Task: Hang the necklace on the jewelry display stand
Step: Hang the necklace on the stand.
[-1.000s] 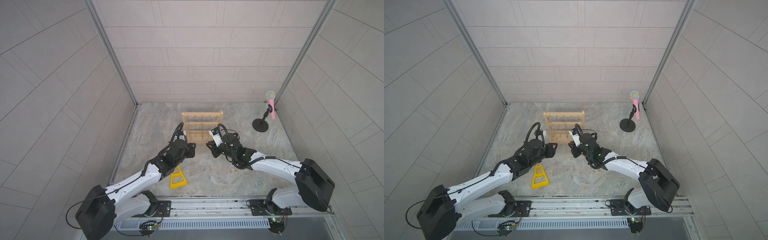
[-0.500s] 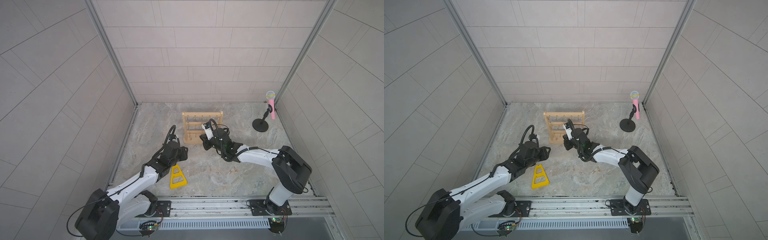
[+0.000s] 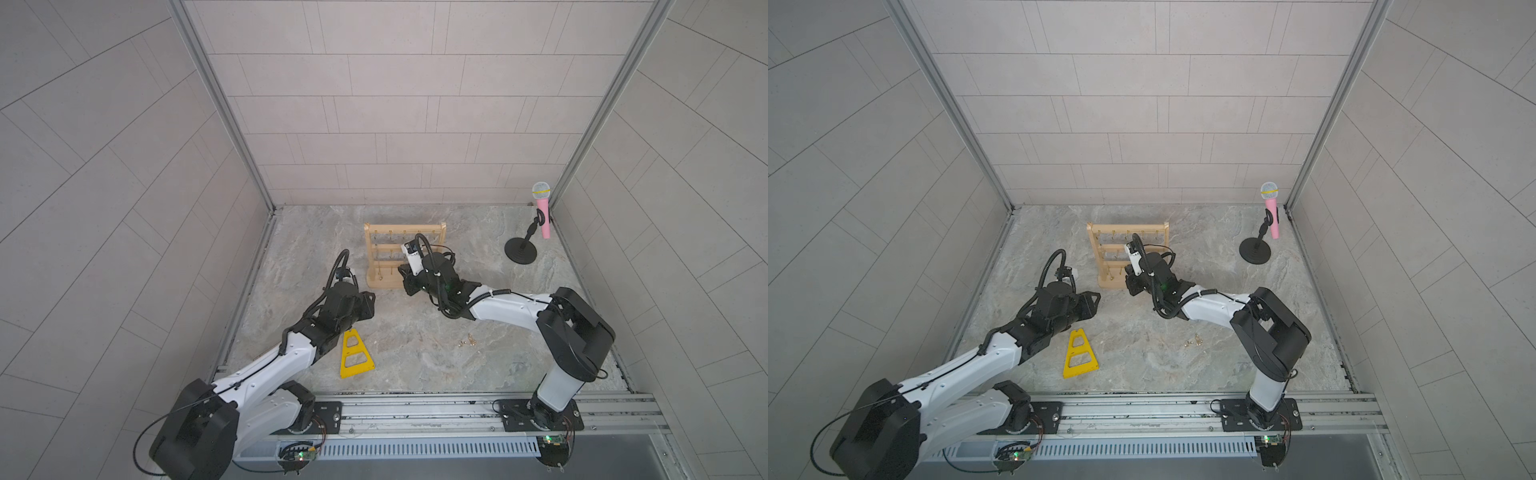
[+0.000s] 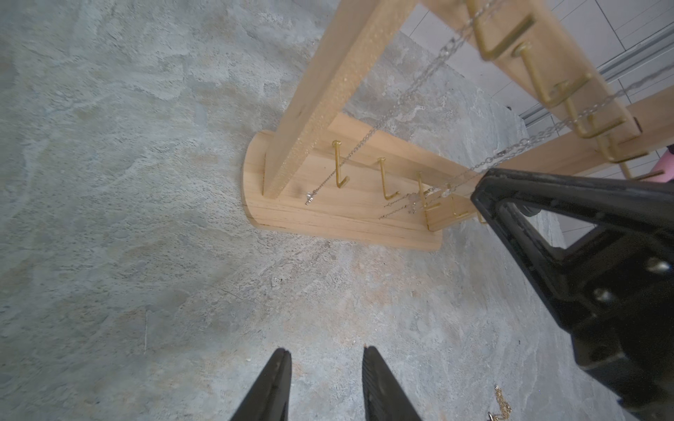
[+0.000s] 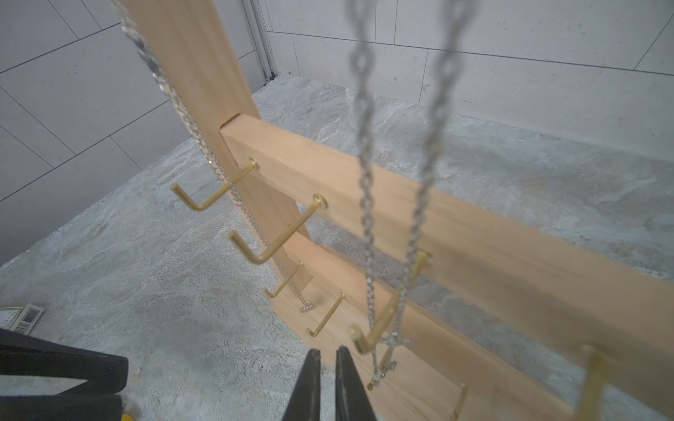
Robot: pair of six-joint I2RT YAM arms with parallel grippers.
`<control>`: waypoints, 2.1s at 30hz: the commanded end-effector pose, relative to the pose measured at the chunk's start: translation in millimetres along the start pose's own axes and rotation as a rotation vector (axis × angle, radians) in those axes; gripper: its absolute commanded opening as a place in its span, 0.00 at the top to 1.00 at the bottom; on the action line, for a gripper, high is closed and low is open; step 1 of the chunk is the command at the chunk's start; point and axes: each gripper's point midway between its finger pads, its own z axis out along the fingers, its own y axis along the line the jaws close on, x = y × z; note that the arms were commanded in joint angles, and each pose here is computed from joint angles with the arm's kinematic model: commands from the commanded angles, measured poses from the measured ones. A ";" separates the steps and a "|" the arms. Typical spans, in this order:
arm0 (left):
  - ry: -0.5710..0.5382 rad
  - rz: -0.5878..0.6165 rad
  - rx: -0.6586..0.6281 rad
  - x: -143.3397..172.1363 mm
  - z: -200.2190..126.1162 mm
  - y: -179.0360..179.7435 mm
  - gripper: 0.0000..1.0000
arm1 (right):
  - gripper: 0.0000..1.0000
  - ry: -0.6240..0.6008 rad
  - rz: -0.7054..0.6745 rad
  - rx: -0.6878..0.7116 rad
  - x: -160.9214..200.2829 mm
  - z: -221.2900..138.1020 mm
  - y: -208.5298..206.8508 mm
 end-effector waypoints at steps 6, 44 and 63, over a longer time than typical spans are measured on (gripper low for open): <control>-0.012 -0.006 0.009 -6.0 4.1 -2.7 0.62 | 0.80 -0.021 0.011 0.001 -9.8 -7.2 -8.7; 0.001 0.001 0.005 -4.7 6.0 -2.9 0.63 | 0.90 -0.003 0.029 0.056 -1.6 14.4 -21.3; 0.021 0.002 0.013 -0.6 10.2 -4.2 0.63 | 0.98 -0.021 0.015 0.075 0.1 -10.9 -21.0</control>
